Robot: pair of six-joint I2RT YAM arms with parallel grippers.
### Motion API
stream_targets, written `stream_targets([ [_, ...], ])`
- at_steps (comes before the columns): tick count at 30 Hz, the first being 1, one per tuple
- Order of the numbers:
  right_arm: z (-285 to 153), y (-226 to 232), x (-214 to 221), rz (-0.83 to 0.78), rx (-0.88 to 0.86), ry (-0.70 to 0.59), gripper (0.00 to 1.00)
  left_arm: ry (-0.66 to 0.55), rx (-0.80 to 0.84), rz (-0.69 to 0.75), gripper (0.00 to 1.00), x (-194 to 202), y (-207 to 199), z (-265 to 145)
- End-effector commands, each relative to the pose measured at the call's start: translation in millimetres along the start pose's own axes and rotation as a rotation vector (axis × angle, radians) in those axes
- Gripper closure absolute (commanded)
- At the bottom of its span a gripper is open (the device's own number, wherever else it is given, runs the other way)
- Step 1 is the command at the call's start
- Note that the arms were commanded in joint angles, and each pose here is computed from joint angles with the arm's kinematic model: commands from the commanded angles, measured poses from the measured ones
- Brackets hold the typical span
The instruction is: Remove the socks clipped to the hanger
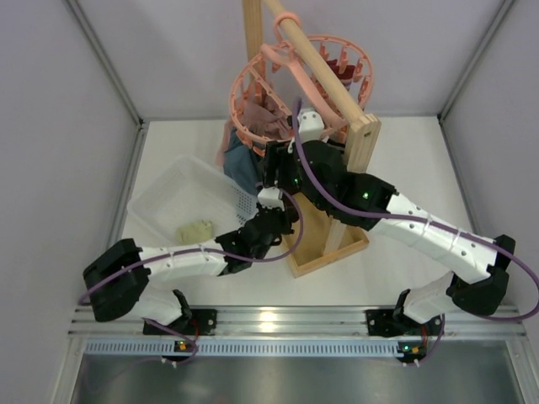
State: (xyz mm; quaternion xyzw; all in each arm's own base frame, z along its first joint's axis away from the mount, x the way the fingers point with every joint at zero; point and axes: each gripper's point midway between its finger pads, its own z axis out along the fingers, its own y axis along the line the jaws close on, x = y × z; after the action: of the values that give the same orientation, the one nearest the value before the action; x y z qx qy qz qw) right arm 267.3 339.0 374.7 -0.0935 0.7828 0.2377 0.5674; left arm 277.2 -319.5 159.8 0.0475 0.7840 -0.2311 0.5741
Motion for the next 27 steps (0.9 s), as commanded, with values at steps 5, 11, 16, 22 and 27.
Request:
stream_targets([
  [5, -39.0, 12.4, -12.1, 0.054, -0.136, 0.022, 0.35, -0.076, 0.172, -0.099, 1.00, -36.8, -15.6, -37.7],
  [11, -52.8, 15.3, 2.4, 0.029, -0.166, 0.074, 0.36, -0.069, 0.194, -0.126, 1.00, -43.5, -11.7, -53.3],
  [16, -58.4, 0.3, 13.9, -0.007, -0.099, 0.105, 0.36, -0.078, 0.227, -0.154, 1.00, -52.8, -13.1, -64.8],
  [22, -57.9, -22.1, 25.1, -0.039, 0.006, 0.117, 0.36, -0.074, 0.239, -0.172, 1.00, -55.9, -8.8, -75.8],
  [27, -61.4, -21.5, 9.3, -0.055, 0.015, 0.082, 0.36, -0.073, 0.225, -0.179, 1.00, -57.6, 1.0, -86.8],
])
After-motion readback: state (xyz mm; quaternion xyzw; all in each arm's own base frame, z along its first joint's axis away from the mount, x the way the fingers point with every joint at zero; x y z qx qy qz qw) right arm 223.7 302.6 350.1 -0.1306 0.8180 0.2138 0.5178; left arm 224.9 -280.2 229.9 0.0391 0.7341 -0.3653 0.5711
